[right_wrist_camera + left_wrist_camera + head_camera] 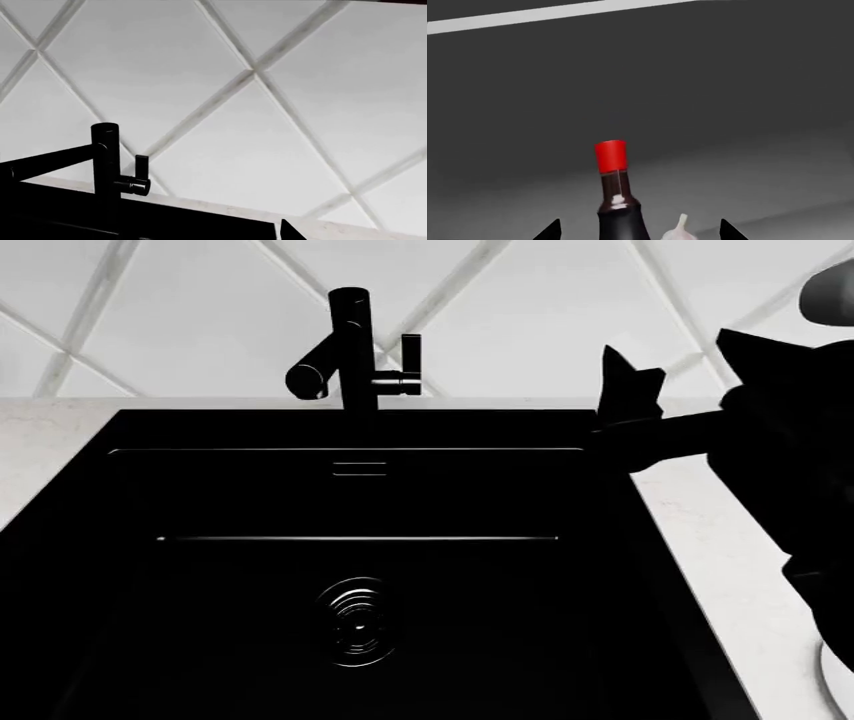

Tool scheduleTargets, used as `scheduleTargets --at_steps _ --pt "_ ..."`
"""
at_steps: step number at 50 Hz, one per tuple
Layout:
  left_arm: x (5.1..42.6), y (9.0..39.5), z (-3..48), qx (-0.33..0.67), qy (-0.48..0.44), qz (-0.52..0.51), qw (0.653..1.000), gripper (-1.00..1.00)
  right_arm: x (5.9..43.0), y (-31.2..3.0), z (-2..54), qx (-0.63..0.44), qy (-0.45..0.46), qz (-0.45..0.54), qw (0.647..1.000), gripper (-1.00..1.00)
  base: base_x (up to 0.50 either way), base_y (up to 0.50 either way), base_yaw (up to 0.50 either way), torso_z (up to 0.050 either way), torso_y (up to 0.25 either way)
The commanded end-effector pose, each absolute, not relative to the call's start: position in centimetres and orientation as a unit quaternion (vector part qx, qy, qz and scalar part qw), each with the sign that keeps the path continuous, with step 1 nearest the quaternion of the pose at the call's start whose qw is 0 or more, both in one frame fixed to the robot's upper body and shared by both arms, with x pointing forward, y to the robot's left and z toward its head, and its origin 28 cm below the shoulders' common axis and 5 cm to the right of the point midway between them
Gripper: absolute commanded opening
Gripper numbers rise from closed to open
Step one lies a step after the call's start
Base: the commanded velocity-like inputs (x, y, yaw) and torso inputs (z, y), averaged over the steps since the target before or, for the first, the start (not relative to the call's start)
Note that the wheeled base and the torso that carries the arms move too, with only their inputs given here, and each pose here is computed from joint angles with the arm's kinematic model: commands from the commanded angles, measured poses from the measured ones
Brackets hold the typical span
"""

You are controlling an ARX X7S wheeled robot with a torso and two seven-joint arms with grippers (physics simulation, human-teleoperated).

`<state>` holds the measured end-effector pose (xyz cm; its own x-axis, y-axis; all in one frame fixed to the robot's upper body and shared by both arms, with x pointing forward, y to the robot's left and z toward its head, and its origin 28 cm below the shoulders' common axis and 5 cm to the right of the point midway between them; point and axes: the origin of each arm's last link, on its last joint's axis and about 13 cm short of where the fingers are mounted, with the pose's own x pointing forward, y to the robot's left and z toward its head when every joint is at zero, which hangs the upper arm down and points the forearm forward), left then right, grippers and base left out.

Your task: Pick the lobster from the plate and place it on the cutting board. Then pick the condiment bottle from the cabinet and place it next to the cutting board.

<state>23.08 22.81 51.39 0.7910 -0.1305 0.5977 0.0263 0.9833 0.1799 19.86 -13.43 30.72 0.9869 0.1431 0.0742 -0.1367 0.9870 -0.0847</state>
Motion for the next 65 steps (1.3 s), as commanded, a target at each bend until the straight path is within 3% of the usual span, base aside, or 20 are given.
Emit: scheduleTargets --at_steps 1,16,36,65 --pt "25.4 22.8 53.9 0.072 -0.303 -0.008 0.950 1.00 20.0 -13.3 30.9 -0.053 -0.035 0.079 0.995 1.00 0.00 0.00 0.00 0.000 0.000" --pt "26.5 22.2 57.1 0.039 -0.282 0.011 0.958 1.00 19.1 -13.7 31.0 -0.056 -0.036 0.079 0.995 1.00 0.00 0.00 0.00 0.000 0.000" --pt "32.0 21.5 56.2 -0.003 -0.237 -0.006 0.971 1.00 19.0 -13.7 30.8 -0.059 -0.030 0.077 0.995 1.00 0.00 0.00 0.00 0.000 0.000" --pt "30.1 19.9 57.2 0.027 -0.175 0.015 0.984 1.00 18.6 -14.0 30.7 -0.064 -0.022 0.074 0.995 1.00 0.00 0.00 0.00 0.000 0.000"
